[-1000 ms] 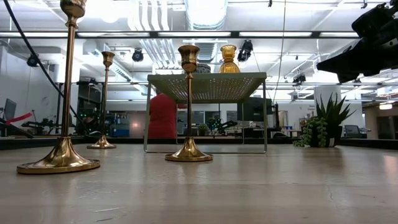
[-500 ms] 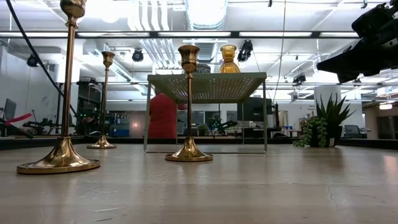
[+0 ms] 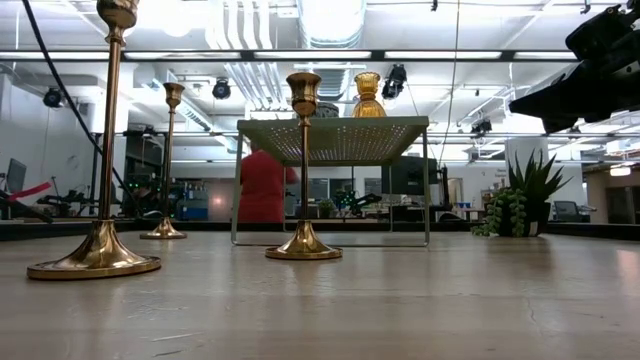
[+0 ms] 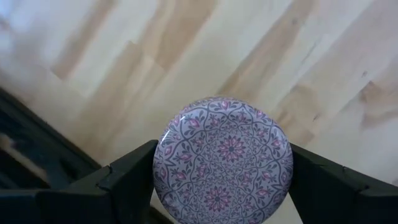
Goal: Stock candles on shelf
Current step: Put the pink scented candle and aligned it with the other yellow scented candle on the shelf
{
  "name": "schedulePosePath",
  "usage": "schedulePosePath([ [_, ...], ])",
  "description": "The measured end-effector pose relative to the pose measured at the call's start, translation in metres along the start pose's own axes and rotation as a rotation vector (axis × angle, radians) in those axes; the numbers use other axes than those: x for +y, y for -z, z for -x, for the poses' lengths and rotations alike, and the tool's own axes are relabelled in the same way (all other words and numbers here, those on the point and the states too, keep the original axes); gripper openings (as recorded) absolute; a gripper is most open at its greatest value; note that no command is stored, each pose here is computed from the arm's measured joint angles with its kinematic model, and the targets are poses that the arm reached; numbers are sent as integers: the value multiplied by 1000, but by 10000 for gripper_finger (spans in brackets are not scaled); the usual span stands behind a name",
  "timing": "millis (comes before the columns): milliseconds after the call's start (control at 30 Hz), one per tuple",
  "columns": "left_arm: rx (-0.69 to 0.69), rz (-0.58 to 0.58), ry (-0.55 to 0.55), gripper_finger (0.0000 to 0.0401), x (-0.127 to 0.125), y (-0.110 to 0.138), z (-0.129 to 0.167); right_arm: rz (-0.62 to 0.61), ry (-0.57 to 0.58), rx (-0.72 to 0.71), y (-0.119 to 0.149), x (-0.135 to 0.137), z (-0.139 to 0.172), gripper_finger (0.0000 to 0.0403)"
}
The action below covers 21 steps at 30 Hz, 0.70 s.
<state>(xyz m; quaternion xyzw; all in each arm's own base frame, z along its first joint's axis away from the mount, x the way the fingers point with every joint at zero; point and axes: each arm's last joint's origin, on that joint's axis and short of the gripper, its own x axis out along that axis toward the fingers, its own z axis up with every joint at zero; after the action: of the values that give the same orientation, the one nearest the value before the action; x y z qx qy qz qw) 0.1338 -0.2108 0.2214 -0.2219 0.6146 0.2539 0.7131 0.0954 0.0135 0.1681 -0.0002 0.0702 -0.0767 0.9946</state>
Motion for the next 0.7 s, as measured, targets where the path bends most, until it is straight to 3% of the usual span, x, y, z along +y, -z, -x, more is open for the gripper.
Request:
schedulePosePath([
  [333,-158,-25,43,312,34,-39,34,1,0,0,0,0,0,8],
  [700,-429,-88,108,312,62,-109,88,0,0,0,0,0,0,8],
])
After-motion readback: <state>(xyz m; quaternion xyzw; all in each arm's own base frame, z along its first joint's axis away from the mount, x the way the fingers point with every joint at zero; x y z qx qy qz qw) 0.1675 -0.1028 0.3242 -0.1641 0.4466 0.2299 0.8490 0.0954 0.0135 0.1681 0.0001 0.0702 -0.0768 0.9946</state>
